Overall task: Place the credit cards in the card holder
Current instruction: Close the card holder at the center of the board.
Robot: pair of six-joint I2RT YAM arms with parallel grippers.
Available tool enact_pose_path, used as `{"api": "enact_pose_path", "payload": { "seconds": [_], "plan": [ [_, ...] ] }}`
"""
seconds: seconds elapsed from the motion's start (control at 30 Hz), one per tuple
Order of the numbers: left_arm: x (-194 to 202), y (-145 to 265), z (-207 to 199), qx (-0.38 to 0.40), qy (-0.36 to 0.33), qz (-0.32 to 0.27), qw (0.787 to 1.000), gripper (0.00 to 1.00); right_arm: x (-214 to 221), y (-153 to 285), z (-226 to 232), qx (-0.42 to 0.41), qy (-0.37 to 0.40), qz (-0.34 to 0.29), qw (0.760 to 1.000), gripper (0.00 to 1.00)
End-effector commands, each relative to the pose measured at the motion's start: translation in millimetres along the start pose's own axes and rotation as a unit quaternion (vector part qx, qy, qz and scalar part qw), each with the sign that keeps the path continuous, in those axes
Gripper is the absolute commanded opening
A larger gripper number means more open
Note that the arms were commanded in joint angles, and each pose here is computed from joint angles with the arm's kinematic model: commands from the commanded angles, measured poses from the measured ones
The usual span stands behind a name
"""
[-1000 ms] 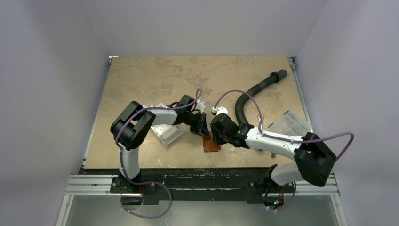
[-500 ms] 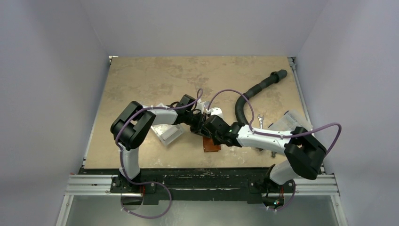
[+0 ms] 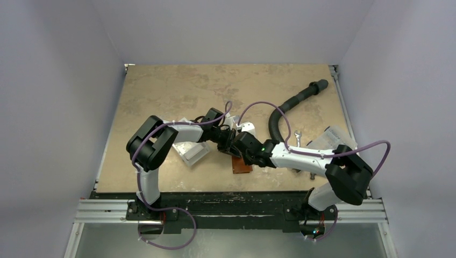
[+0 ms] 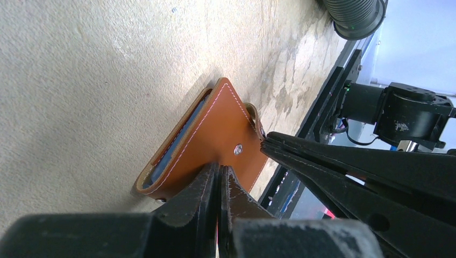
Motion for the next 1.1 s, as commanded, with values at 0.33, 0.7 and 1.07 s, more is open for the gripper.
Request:
{"api": "enact_pose_path", "payload": {
  "seconds": [0.33, 0.7, 1.07],
  "plan": [
    [1, -1, 5, -0.015, -0.013, 0.004, 1.000, 0.00, -16, 27, 25, -0.119, -0.072, -0.032, 0.990, 0.00],
    [1, -1, 4, -0.012, -0.014, 0.002, 1.000, 0.00, -13, 22, 10, -0.001, 0.004, -0.018, 1.000, 0.25],
    [2, 0, 4, -0.012, -0.015, 0.004, 1.000, 0.00, -6, 11, 10, 0.019, 0.016, -0.011, 1.000, 0.34]
  ]
}}
Point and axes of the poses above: each gripper's point midway between its finger pads, its own y axis back along the fingers, its own z axis along the line the jaws close on, x = y × z, the point moved 5 cm from there along y, back along the fingers, and after that the axes turned 15 degrees about -y, right-handed, at the moved point
